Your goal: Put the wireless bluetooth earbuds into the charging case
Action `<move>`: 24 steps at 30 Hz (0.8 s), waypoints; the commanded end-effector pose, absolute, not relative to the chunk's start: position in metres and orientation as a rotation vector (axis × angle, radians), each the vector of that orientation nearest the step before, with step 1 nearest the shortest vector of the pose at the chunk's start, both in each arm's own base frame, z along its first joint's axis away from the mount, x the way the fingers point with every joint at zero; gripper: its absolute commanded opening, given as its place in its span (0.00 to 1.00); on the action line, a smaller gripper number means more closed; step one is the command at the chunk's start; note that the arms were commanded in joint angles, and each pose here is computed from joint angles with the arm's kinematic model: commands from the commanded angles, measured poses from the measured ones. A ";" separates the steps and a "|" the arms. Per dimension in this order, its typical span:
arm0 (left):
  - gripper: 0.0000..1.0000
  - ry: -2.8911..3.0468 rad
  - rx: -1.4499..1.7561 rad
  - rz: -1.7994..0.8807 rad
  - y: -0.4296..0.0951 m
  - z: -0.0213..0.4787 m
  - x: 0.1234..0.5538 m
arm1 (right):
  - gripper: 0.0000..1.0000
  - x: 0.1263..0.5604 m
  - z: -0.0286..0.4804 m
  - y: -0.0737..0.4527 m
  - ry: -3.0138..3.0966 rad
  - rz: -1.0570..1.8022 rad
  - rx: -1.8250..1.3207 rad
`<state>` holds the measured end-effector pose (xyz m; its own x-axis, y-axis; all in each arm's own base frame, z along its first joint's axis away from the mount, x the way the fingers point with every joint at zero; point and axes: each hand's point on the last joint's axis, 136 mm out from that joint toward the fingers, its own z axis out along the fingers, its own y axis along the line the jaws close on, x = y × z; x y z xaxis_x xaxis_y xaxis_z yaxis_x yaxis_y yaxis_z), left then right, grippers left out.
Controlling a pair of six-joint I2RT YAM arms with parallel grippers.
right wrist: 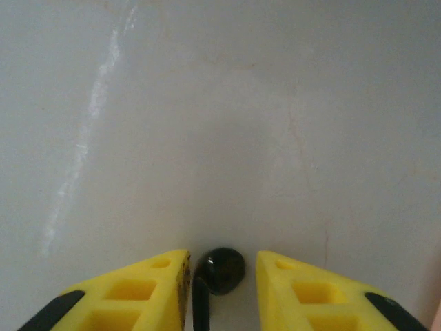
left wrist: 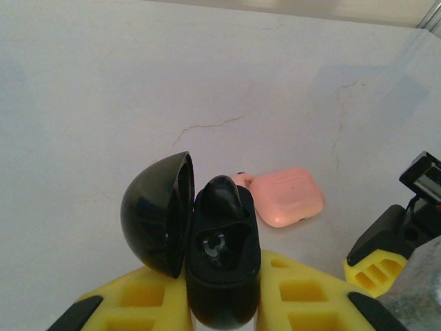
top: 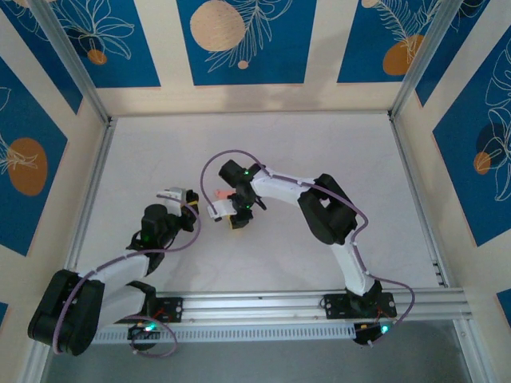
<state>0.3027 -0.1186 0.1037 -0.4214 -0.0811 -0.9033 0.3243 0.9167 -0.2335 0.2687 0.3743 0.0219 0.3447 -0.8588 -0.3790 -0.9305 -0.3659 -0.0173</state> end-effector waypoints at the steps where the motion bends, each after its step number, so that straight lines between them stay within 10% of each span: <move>1: 0.22 1.952 0.168 -0.467 -0.117 0.106 0.301 | 0.29 0.262 0.013 0.373 1.623 0.467 -2.428; 24: 0.20 1.860 0.344 -0.607 -0.152 0.123 0.303 | 0.15 0.268 0.073 0.371 1.678 0.665 -2.034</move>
<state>0.2969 -0.1363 0.0977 -0.4430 -0.0423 -0.8955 0.4201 0.8727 -0.2490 0.2622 0.3599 0.0324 0.2195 -0.8604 -0.4599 -0.9684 -0.2493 0.0041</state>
